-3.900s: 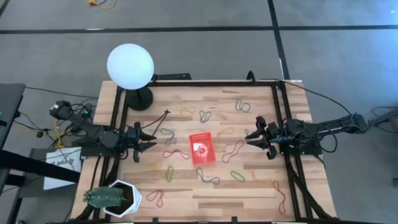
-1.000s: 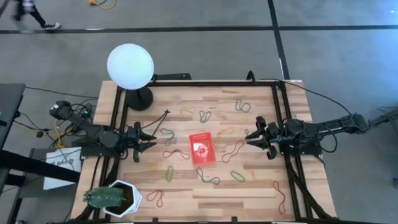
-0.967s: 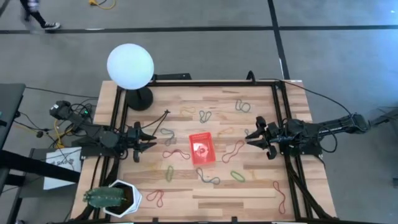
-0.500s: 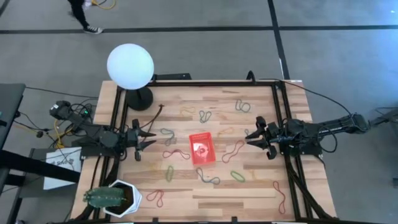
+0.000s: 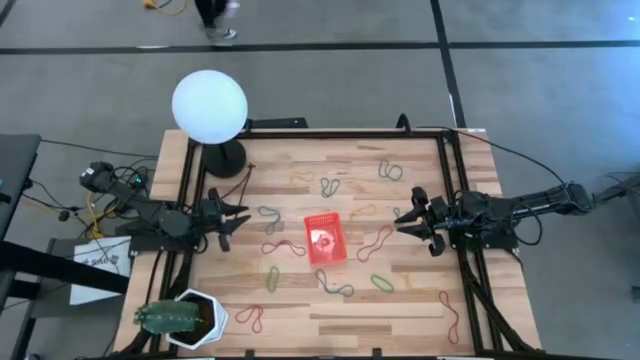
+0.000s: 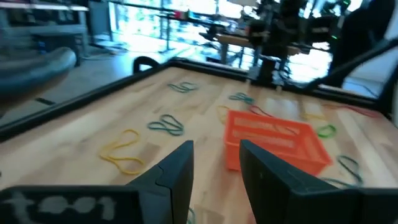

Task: Pick and place items into bin
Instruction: Put the blue rubber band into the orange bin

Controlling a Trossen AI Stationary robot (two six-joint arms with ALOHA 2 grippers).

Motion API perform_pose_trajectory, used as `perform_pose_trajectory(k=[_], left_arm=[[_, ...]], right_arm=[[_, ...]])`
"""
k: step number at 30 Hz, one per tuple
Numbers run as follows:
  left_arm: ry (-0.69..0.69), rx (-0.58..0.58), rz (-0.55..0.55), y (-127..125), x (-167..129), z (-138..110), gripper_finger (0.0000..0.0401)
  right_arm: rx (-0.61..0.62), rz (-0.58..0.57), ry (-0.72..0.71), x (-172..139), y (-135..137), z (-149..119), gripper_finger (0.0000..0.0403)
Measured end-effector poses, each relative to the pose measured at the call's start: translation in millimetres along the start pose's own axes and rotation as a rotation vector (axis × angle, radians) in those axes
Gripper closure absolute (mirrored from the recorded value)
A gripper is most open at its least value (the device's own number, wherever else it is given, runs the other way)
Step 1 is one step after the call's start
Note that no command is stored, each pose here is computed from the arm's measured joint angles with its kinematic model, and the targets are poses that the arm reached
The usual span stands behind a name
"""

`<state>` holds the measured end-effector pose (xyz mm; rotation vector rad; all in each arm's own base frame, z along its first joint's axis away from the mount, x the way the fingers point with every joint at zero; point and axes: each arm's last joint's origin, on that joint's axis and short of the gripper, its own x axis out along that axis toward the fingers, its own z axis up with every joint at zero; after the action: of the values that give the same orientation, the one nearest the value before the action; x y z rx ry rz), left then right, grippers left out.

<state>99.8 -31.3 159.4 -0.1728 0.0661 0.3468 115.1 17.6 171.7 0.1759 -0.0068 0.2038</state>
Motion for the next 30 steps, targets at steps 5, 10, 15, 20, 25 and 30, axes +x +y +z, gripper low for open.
perform_pose_trajectory(k=[5,10,15,20,25,30], left_arm=[[0.009,-0.122,0.006,0.4,0.0,-1.1,0.0282],[0.004,-0.179,0.067,2.7,-0.1,-2.3,0.0282],[0.005,-0.16,0.069,3.0,0.2,-2.3,0.0282],[0.005,-0.18,0.071,3.1,0.2,-2.5,0.0282],[0.003,-0.179,0.074,3.2,0.2,-2.4,0.0282],[-0.01,-0.156,0.11,4.3,0.1,-2.2,0.0282]], right_arm=[[0.0,0.0,0.0,0.0,0.0,-0.1,0.0301],[-0.001,0.001,-0.009,0.0,0.1,0.8,0.0301],[-0.001,-0.002,-0.009,0.0,0.0,0.8,0.0301],[0.0,-0.016,-0.002,0.0,-0.5,-0.1,0.0301],[0.0,-0.017,-0.003,0.0,-0.5,0.0,0.0301],[0.0,-0.016,-0.002,0.0,-0.5,-0.1,0.0301]])
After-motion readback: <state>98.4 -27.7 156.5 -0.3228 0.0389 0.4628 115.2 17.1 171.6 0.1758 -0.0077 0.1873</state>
